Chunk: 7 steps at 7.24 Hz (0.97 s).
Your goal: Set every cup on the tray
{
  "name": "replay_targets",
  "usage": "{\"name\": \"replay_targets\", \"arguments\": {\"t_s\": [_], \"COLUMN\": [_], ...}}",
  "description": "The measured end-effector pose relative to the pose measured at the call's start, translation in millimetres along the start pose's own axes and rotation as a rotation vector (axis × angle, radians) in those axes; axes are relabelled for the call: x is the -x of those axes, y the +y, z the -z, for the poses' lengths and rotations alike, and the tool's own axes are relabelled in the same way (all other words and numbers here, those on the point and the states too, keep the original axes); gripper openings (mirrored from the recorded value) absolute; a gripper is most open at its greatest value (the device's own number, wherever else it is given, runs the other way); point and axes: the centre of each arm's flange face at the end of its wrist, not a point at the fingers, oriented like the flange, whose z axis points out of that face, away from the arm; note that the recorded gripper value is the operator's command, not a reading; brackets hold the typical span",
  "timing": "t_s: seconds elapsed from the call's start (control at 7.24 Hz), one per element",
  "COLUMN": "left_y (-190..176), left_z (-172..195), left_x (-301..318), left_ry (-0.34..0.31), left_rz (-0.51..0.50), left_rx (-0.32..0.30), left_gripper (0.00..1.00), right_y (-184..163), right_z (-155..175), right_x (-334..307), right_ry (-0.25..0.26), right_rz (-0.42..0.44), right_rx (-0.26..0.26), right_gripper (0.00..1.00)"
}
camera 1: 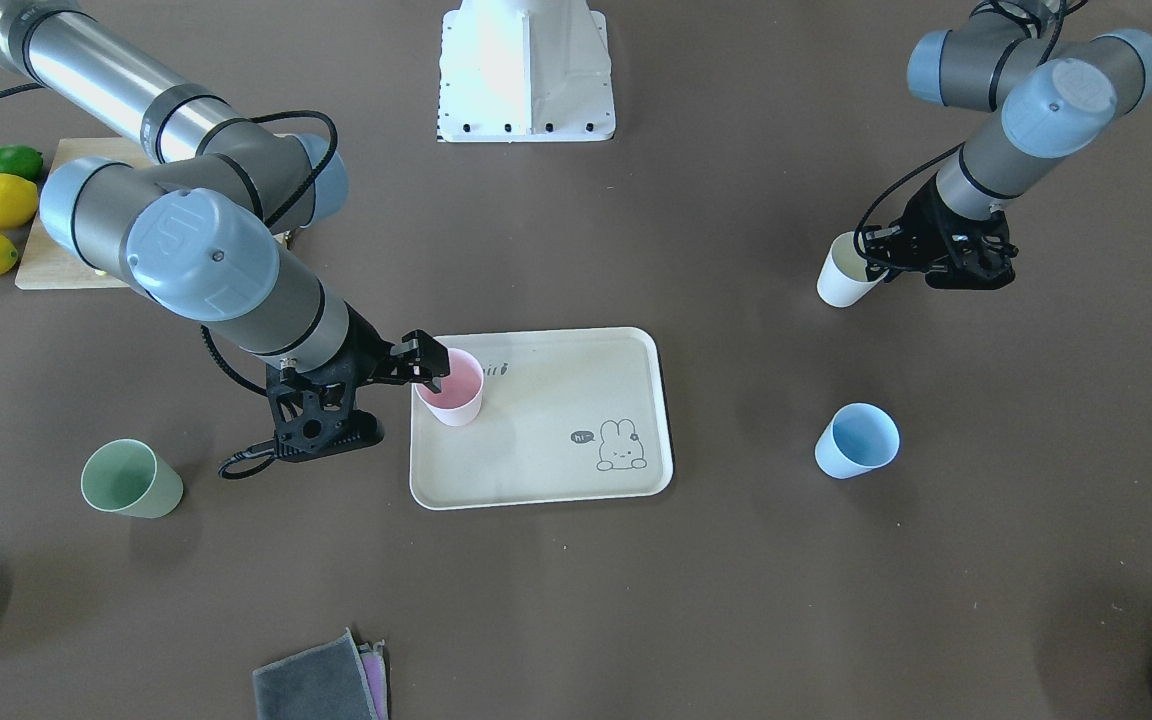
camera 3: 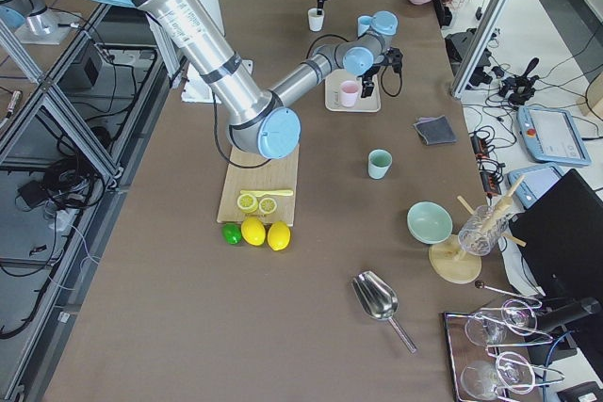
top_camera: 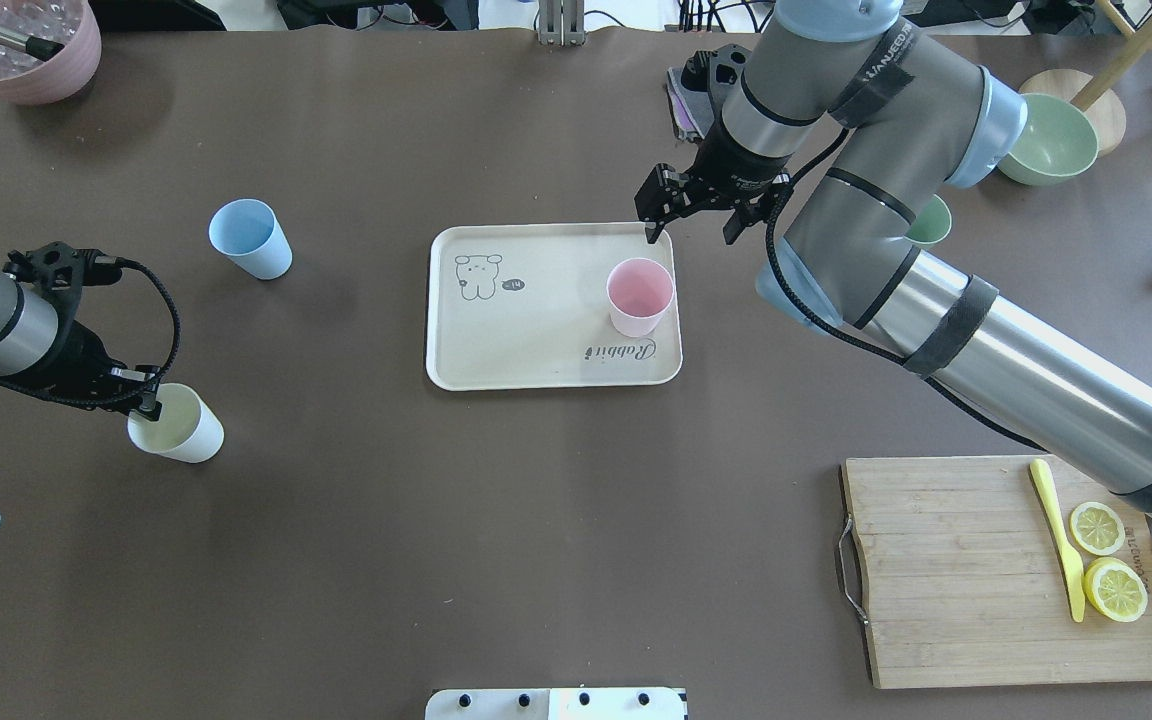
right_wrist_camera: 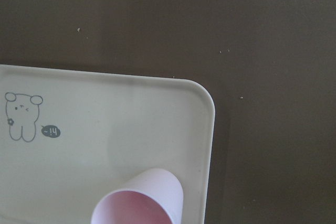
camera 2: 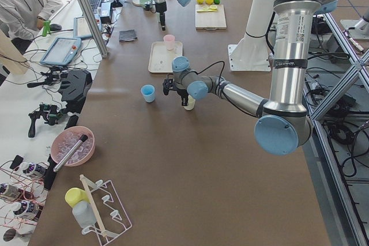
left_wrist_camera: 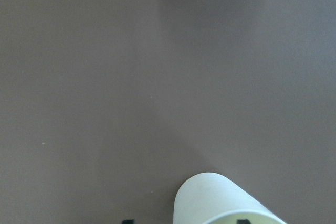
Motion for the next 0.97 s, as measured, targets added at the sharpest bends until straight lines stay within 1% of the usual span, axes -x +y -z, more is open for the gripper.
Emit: {"name": "replay_targets", "arguments": {"t_s": [0.14,0.28,0.41,0.69,0.83,0.97], "left_y": [-2,-10,-29,-79,-100,-111], "left_z": [7,17,26,39,39,33], "left_x": [-9,-28,-62,-154,-192,-221], "left_ry": [0.011,0.023,0.028,0.044,0.051,0.048], "left_rz": [-0.003,-0.005,0.0,0.077,0.116,0.137], "left_rx": [-0.01,-0.023,-0.032,-0.042,-0.042,-0.047], "left_gripper": [0.0,0.0,0.0,0.0,0.0,0.0], "right_y": [-9,-22,-38,-63,-63,-56], "right_z": [13,28,41,62,66,64], "right_x": [-19,-55,-107,-210,-256,-294], "right_ry": [-0.006,0.006,0.031,0.073,0.088,0.102], "right_rz": [-0.005,0.011,0.047,0.087,0.092,0.089], "right_rx": [-0.002,-0.013,-0.019,-0.015,-0.006,0.008], "right_gripper": [1.0,1.0,1.0,1.0,1.0,1.0]}}
